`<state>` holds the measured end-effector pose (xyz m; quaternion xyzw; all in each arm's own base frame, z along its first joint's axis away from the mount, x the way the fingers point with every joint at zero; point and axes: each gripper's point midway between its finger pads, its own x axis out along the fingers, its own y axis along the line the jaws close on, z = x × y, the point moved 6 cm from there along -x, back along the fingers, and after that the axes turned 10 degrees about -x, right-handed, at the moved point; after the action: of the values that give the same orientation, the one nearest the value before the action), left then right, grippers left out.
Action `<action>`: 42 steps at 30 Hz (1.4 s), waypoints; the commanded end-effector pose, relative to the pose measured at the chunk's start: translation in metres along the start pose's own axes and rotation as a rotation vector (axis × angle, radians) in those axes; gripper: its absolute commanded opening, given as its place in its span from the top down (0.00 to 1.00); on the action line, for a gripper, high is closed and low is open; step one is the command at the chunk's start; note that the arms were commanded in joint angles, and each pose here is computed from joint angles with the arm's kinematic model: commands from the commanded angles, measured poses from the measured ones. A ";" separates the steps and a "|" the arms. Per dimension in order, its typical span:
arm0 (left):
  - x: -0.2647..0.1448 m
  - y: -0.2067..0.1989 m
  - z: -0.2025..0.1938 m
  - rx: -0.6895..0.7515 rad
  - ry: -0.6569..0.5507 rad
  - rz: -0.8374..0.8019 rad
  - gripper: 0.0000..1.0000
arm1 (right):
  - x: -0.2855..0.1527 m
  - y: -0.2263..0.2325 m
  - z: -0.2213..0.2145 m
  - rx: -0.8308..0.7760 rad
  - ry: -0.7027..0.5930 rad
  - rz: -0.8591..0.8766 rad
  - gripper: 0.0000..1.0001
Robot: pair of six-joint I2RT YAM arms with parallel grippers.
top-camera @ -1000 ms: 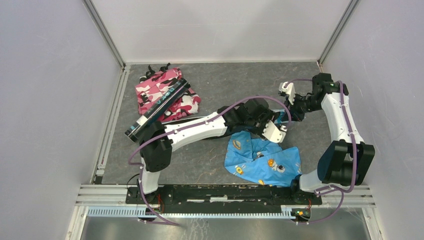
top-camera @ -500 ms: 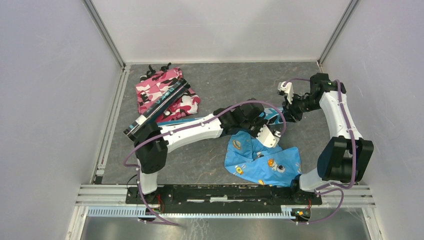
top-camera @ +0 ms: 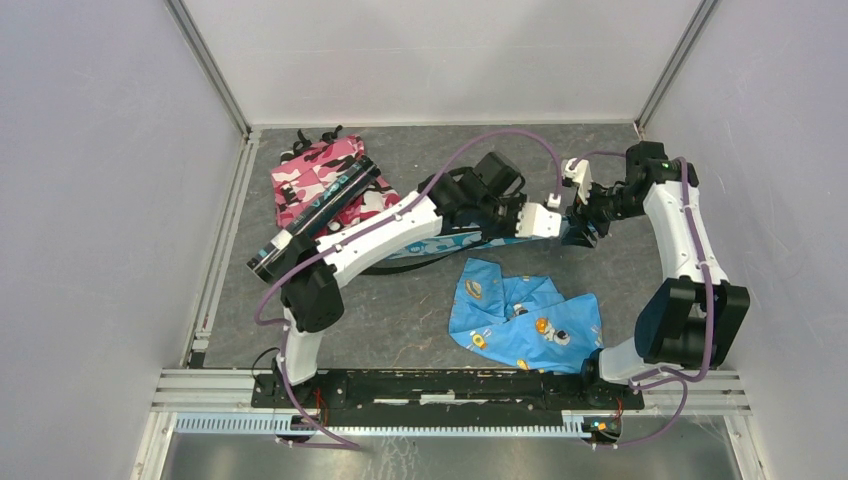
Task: Pack up the badminton gear
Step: Adjust the racket bag at the center of the board.
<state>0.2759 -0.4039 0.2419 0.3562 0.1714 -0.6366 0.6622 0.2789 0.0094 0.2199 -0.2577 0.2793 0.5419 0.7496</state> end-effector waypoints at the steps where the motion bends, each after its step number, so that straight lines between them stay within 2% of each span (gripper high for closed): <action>1: -0.018 0.002 0.019 -0.190 -0.089 -0.079 0.98 | -0.013 0.005 0.017 -0.136 -0.035 -0.025 0.38; 3: -0.018 0.000 0.020 -0.215 -0.096 -0.100 0.98 | -0.014 0.006 0.021 -0.144 -0.049 -0.027 0.40; 10: -0.013 -0.003 0.016 -0.336 -0.126 -0.190 0.97 | -0.008 0.010 0.029 -0.161 -0.082 -0.002 0.58; 13: -0.011 -0.005 0.017 -0.369 -0.141 -0.228 0.93 | -0.002 0.013 0.032 -0.164 -0.105 0.021 0.52; 15: -0.010 -0.007 0.018 -0.386 -0.146 -0.244 0.91 | 0.001 0.015 0.035 -0.165 -0.123 0.035 0.53; 18: -0.007 -0.004 0.018 -0.426 -0.151 -0.250 0.86 | 0.004 0.016 0.038 -0.150 -0.143 0.048 0.71; 21: -0.005 -0.001 0.017 -0.474 -0.163 -0.221 0.73 | 0.005 0.015 0.039 -0.119 -0.154 0.054 0.88; 23: -0.004 0.003 0.019 -0.478 -0.192 -0.175 0.58 | 0.005 0.015 0.041 -0.100 -0.165 0.057 0.95; 25: -0.004 0.005 0.017 -0.474 -0.200 -0.141 0.49 | 0.005 0.015 0.043 -0.080 -0.177 0.061 1.00; 36: -0.030 0.017 0.023 -0.439 -0.257 -0.067 0.35 | 0.004 0.014 0.042 -0.050 -0.158 0.058 1.00; 42: -0.047 0.028 0.030 -0.438 -0.286 0.113 0.27 | 0.005 0.014 0.044 -0.001 -0.171 0.067 1.00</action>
<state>0.2867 -0.3997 0.2539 0.1363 0.2568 -0.6313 0.7189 0.2727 0.0334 0.2316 -0.2585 0.2516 0.5673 0.7403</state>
